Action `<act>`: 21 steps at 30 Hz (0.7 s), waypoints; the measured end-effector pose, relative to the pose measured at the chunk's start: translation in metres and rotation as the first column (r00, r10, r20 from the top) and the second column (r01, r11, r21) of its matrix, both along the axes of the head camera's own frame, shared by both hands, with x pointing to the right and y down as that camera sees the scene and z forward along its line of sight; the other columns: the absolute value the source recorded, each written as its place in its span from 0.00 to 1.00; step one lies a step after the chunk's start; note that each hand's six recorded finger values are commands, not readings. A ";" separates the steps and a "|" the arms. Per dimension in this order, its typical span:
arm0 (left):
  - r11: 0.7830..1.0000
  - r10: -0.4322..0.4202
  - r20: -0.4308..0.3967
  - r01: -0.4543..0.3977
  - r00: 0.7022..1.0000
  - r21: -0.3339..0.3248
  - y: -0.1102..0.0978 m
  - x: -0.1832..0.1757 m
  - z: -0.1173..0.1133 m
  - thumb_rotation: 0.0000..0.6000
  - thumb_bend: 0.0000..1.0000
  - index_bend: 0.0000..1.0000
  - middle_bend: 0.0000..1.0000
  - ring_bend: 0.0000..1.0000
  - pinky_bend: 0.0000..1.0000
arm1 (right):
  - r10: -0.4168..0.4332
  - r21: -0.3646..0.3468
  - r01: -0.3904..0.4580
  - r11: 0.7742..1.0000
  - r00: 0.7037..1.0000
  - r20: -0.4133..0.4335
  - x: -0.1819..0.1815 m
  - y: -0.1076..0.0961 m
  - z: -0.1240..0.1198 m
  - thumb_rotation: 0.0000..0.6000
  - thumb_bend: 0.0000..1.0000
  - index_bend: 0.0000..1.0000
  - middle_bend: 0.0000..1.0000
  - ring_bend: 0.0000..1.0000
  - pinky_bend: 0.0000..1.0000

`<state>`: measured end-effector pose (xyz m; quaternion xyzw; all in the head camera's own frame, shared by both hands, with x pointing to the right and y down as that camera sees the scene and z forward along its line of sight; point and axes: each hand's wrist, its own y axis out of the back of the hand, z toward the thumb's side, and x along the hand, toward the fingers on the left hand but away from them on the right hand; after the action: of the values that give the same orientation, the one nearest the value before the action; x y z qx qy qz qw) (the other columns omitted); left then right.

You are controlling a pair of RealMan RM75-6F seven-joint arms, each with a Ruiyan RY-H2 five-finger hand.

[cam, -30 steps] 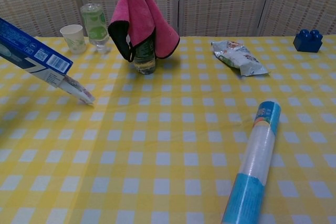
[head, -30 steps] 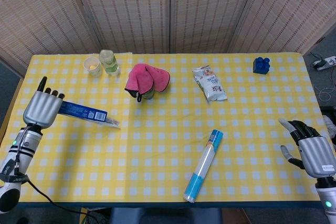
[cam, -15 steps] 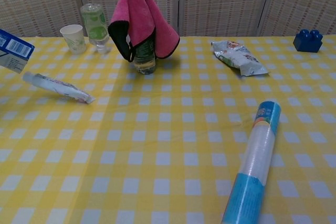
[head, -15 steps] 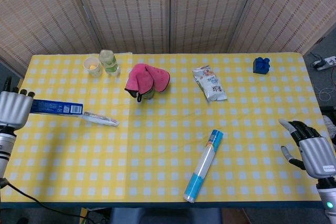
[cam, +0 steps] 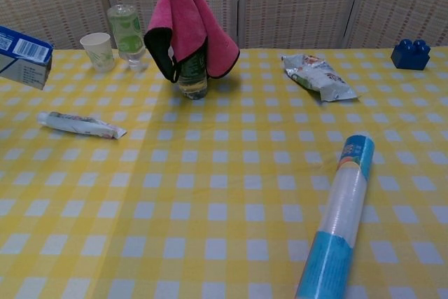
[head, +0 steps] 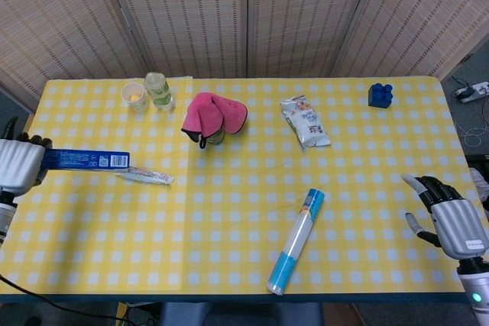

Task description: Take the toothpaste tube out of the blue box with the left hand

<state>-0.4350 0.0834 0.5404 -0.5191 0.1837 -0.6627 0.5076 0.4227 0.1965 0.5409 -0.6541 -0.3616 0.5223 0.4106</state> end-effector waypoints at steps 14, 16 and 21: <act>0.974 0.106 -0.312 -0.161 0.944 -0.157 0.046 0.099 0.049 1.00 0.36 0.52 0.53 0.36 0.04 | 0.019 -0.004 -0.019 1.000 1.000 -0.008 0.006 0.003 -0.001 1.00 0.34 0.15 0.24 0.17 0.29; 0.968 0.107 -0.329 -0.174 0.938 -0.181 0.054 0.109 0.057 1.00 0.36 0.52 0.53 0.36 0.04 | 0.022 -0.003 -0.022 1.000 1.000 -0.009 0.007 0.003 -0.001 1.00 0.34 0.15 0.24 0.17 0.29; 0.958 0.089 -0.343 -0.175 0.935 -0.227 0.068 0.121 0.072 1.00 0.35 0.20 0.28 0.28 0.04 | 0.016 -0.005 -0.016 1.000 1.000 -0.011 0.007 0.002 -0.001 1.00 0.34 0.15 0.24 0.17 0.29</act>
<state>-0.3137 0.1510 0.6128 -0.6944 0.1442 -0.5486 0.4428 0.4292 0.1986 0.5398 -0.6493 -0.3633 0.5301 0.4067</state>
